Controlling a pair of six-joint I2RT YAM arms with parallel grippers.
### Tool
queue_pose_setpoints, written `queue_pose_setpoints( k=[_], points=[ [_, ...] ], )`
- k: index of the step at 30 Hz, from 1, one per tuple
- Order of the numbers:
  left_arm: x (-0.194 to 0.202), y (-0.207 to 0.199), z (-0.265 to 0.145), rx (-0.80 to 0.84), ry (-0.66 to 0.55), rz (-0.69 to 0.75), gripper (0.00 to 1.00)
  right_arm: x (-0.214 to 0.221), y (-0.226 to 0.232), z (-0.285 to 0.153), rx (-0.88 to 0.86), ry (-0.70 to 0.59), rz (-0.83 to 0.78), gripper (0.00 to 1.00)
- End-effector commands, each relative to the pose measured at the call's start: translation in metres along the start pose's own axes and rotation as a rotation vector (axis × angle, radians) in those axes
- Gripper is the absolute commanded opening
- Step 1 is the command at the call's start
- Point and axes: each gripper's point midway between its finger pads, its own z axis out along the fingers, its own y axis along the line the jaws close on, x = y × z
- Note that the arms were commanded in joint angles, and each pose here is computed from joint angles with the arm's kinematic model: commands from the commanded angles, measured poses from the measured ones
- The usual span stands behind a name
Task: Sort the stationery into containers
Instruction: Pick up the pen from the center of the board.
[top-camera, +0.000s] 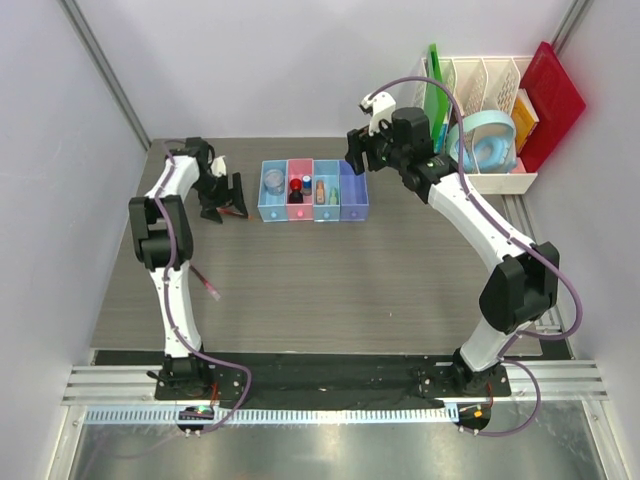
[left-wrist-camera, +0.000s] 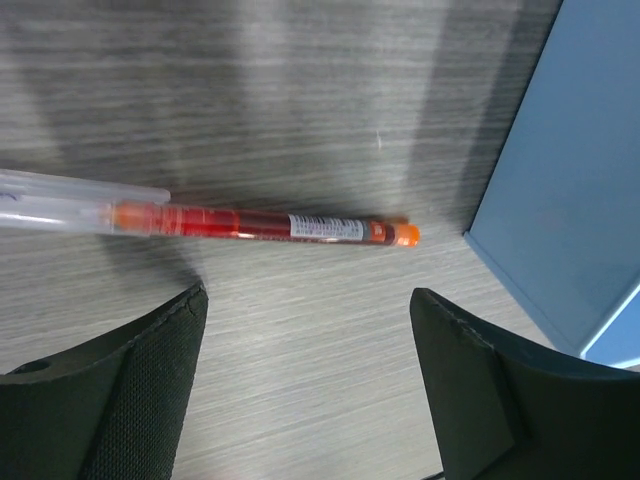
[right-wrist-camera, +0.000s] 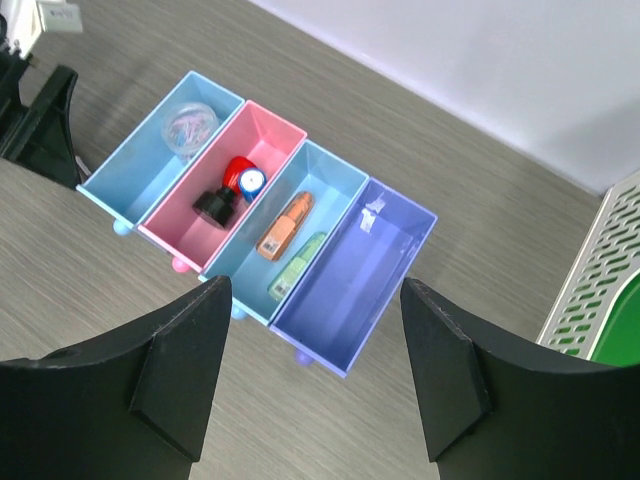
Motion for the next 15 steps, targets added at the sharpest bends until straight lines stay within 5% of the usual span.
queue_pose_setpoints(
  k=[1,15],
  points=[
    [-0.012,0.005,0.012,-0.016,-0.013,-0.022,0.83,-0.024,-0.001,-0.018,0.017,-0.069,-0.025,0.74],
    [-0.038,0.018,0.032,-0.132,-0.032,0.007,0.84,-0.019,0.004,-0.022,-0.002,-0.063,-0.003,0.74]
  ],
)
